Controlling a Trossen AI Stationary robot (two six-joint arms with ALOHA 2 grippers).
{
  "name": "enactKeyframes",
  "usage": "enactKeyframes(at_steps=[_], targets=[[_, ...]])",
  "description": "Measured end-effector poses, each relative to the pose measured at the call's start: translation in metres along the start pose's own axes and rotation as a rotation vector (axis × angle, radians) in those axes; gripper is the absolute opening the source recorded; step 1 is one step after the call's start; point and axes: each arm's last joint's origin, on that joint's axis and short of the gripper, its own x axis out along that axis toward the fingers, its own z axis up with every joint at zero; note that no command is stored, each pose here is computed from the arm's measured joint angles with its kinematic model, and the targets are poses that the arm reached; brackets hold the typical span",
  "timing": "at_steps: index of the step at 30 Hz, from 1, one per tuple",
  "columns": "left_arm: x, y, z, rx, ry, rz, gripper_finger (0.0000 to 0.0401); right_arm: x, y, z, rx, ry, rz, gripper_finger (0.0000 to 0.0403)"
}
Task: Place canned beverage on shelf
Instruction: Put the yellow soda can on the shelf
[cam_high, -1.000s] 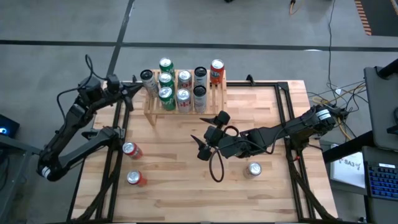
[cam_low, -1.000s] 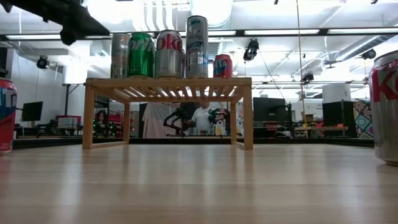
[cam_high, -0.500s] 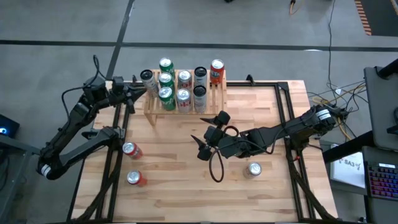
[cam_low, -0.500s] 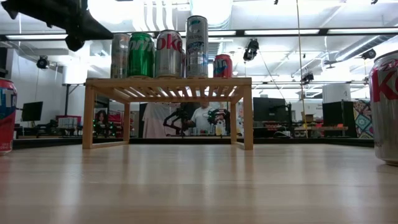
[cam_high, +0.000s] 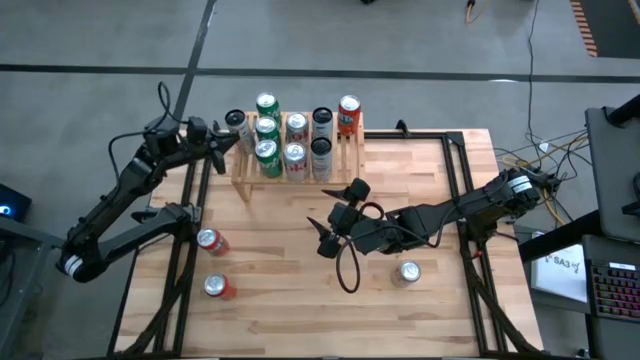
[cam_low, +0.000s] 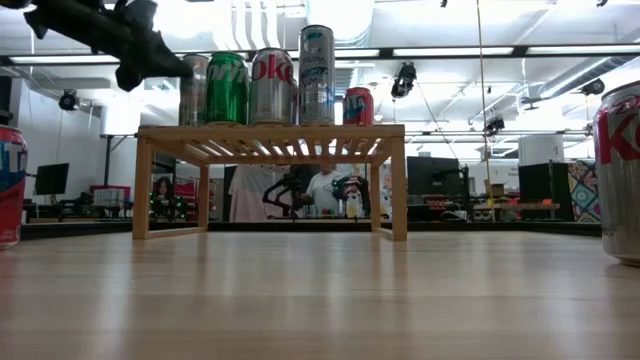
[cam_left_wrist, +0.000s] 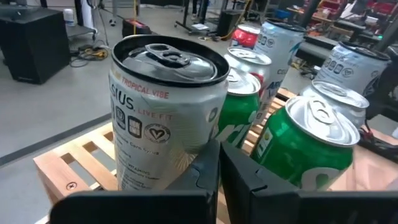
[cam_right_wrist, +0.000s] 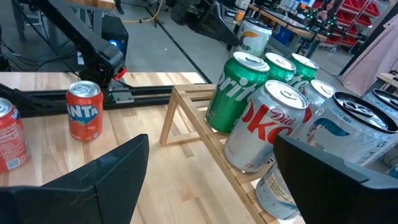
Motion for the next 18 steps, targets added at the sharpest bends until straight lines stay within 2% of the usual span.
enactKeyframes(at_steps=[8,14,18], targets=[[-0.001,0.0,-0.001,0.001,0.004,0.015,0.0,0.0,0.0,0.0,-0.002,0.003,0.0,0.0331],[-0.008,-0.002,-0.012,-0.041,0.099,0.01,0.0,0.0,0.0,-0.001,-0.006,0.01,-0.001,0.0331],[-0.011,0.001,-0.015,-0.053,0.116,0.152,0.0,0.0,0.0,-0.002,-0.008,0.016,-0.002,0.0331]])
